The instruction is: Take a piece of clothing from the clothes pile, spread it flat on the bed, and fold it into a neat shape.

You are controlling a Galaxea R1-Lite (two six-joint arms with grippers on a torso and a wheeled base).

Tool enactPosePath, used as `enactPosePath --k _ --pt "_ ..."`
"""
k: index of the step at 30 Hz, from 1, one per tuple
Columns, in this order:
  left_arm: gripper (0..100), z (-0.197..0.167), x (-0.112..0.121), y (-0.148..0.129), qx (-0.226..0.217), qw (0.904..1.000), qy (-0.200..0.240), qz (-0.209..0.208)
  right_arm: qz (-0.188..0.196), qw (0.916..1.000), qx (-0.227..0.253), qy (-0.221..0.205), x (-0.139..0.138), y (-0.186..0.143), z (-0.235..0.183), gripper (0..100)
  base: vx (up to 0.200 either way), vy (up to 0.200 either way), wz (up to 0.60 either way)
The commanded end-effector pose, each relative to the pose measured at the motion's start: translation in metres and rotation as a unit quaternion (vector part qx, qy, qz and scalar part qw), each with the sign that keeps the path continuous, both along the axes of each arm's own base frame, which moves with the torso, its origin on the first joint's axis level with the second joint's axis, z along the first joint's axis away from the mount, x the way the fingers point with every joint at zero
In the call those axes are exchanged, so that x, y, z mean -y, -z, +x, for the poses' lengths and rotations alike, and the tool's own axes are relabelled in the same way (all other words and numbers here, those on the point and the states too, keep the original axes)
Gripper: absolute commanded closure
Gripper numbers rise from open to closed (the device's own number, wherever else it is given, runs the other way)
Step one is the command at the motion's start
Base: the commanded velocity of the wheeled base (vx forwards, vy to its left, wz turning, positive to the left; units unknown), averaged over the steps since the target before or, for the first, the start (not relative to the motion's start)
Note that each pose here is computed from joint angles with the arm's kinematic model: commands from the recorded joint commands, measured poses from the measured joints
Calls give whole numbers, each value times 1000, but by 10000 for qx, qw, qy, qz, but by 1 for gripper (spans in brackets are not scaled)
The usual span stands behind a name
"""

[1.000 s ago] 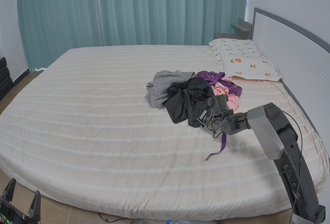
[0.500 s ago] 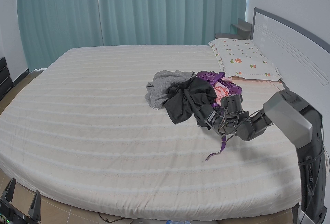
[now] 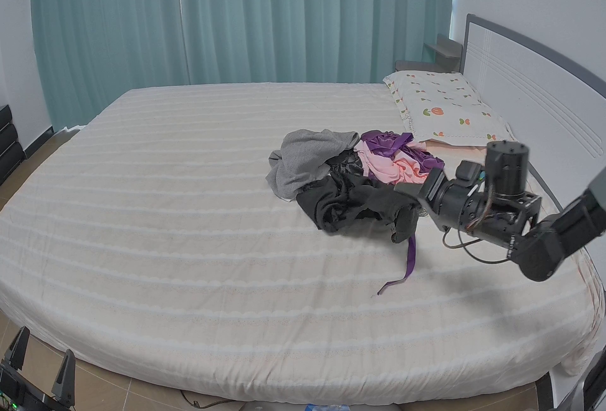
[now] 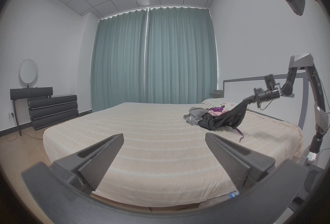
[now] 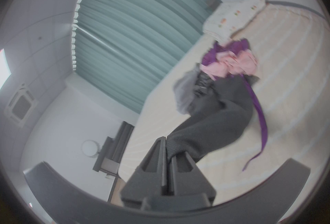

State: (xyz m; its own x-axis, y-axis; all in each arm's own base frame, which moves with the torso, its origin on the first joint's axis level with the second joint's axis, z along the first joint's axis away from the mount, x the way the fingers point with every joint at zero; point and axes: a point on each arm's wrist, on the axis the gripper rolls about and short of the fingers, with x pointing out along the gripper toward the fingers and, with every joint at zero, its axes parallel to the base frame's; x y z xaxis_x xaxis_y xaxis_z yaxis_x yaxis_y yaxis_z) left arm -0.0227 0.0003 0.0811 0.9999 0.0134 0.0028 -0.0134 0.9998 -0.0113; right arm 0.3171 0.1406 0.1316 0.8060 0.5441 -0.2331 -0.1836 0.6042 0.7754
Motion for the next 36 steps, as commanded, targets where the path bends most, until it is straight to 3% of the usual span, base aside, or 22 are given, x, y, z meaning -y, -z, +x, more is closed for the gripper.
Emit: enactPosePath --k 1,6,7,9,11,14,15,18,19,20,21,25,29,36 --pt "0 0 0 5 9 10000 29 3 412 9880 1427 -421 10 -81 -66 100 0 0 0" --pt "0 0 0 4 63 10000 29 -12 723 9666 2383 -608 10 -139 -86 100 0 0 0" --pt "0 -2 0 -6 240 9997 54 -89 765 9637 2473 -656 9 -146 -89 100 0 0 0" --pt "0 -10 0 -63 980 9938 200 -490 809 9605 2571 -695 8 -156 -90 100 0 0 0" --pt "0 -5 0 -83 883 9928 370 -716 806 9596 2601 -709 8 -162 -90 100 0 0 0" --pt "0 15 3 -91 321 9957 786 -378 853 9564 2679 -786 6 -170 -91 100 0 0 0" --pt "0 34 4 -88 -344 9932 1051 -359 837 9573 2605 -932 0 -165 -91 100 0 0 0" --pt "0 58 7 -87 -1008 9853 1312 -422 831 9579 2569 -979 -4 -162 -88 100 0 0 0" --pt "0 75 9 -85 -1407 9768 1542 -469 807 9595 2507 -998 -5 -159 -87 100 0 0 0" --pt "0 76 9 -85 -1446 9759 1562 -473 800 9599 2494 -999 -6 -158 -86 100 0 0 0" --pt "0 98 13 -80 -1893 9634 1839 -476 772 9615 2406 -1078 -10 -153 -88 100 0 0 0" --pt "0 150 32 -63 -2632 9365 2276 -432 717 9648 2276 -1109 -14 -145 -84 100 0 0 0" --pt "0 194 54 -43 -2854 9262 2422 -444 690 9667 2211 -1083 -16 -141 -79 100 0 0 0" --pt "0 251 127 -22 -2883 9214 2291 -1241 657 9688 2141 -1058 -16 -137 -75 100 0 0 0"
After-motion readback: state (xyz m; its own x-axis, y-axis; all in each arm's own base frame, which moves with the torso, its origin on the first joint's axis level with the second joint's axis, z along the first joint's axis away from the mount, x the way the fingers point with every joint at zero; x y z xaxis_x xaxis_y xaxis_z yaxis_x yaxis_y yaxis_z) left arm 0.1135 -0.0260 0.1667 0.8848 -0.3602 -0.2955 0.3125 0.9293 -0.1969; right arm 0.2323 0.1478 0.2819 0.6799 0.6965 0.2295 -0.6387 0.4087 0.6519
